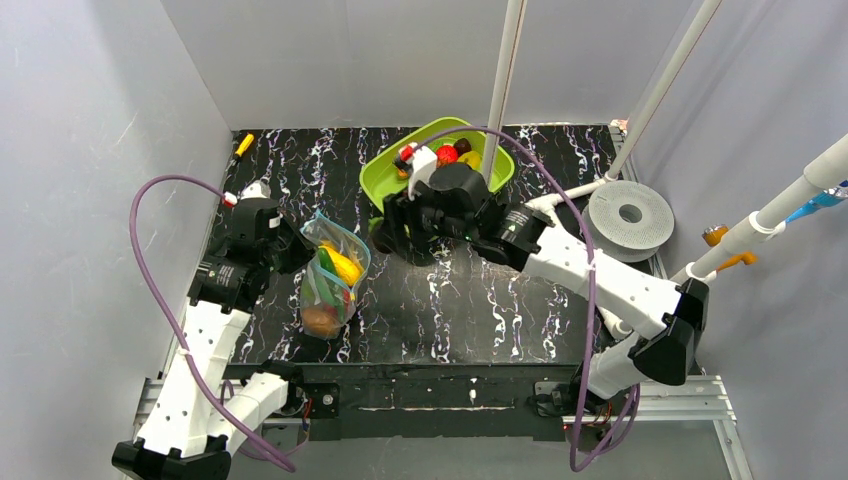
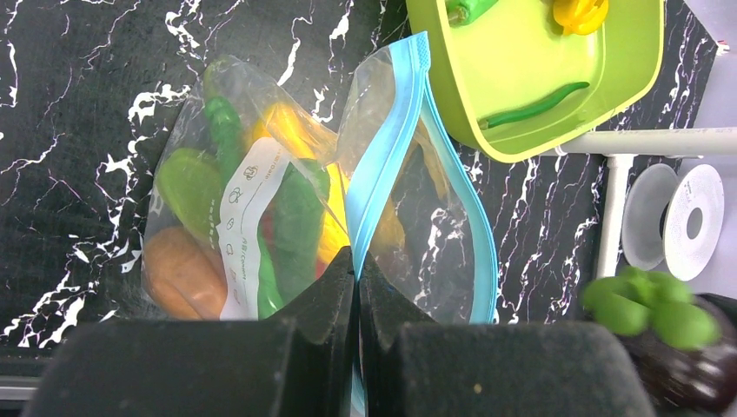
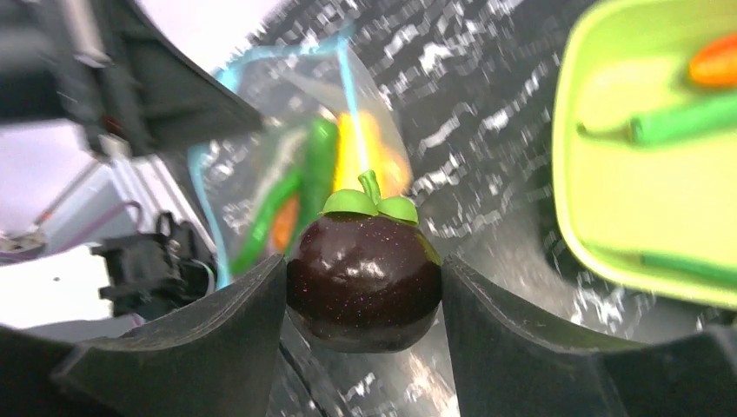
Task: Place the food in the zip-top bag and seal the zipper
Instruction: Place the fake fruit in the zipper food storage bag.
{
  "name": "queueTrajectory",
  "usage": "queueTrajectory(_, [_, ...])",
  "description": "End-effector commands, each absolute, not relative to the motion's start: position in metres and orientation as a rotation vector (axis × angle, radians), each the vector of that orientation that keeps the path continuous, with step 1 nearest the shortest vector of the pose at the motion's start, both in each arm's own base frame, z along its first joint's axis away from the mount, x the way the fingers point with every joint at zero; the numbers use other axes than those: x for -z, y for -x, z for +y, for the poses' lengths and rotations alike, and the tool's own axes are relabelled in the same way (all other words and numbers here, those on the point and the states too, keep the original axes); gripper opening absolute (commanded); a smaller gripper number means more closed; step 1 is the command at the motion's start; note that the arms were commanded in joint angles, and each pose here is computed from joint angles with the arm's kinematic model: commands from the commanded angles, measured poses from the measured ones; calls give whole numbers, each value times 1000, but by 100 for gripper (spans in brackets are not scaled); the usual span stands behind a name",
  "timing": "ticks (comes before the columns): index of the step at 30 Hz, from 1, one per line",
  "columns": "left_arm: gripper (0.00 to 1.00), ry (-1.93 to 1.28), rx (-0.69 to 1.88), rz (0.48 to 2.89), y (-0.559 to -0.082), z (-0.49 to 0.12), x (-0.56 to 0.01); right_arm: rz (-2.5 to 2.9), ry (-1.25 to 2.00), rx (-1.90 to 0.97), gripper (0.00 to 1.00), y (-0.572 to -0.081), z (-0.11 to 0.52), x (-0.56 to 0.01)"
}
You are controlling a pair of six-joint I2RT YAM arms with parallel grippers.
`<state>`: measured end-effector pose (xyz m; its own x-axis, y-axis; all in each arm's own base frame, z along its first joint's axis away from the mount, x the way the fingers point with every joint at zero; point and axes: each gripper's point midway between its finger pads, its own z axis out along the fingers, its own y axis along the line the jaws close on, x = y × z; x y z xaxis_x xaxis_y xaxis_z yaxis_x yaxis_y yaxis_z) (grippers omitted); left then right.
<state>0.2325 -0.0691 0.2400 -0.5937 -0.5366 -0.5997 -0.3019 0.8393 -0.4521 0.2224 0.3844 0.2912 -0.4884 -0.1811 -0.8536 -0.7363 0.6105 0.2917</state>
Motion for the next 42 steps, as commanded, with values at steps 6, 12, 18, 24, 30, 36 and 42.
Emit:
queueTrajectory(6, [0, 624, 384, 2225, -226, -64, -246, 1803, 896, -1007, 41, -205, 453, -345])
queueTrajectory(12, [0, 629, 395, 2221, -225, -65, -247, 1894, 948, -949, 46, -213, 473, -316])
queueTrajectory(18, [0, 627, 386, 2215, -225, -63, -250, 1963, 1011, -863, 58, -216, 482, -295])
queueTrajectory(24, [0, 625, 377, 2211, -225, -62, -252, 1967, 1040, -835, 74, -219, 486, -292])
queueTrajectory(30, [0, 621, 377, 2209, -226, -62, -254, 1961, 1043, -835, 86, -219, 487, -299])
queueTrajectory(36, [0, 622, 361, 2208, -225, -60, -253, 1957, 1035, -821, 83, -215, 474, -310])
queueTrajectory(42, [0, 618, 356, 2196, -227, -59, -256, 1947, 1057, -861, 81, -184, 452, -306])
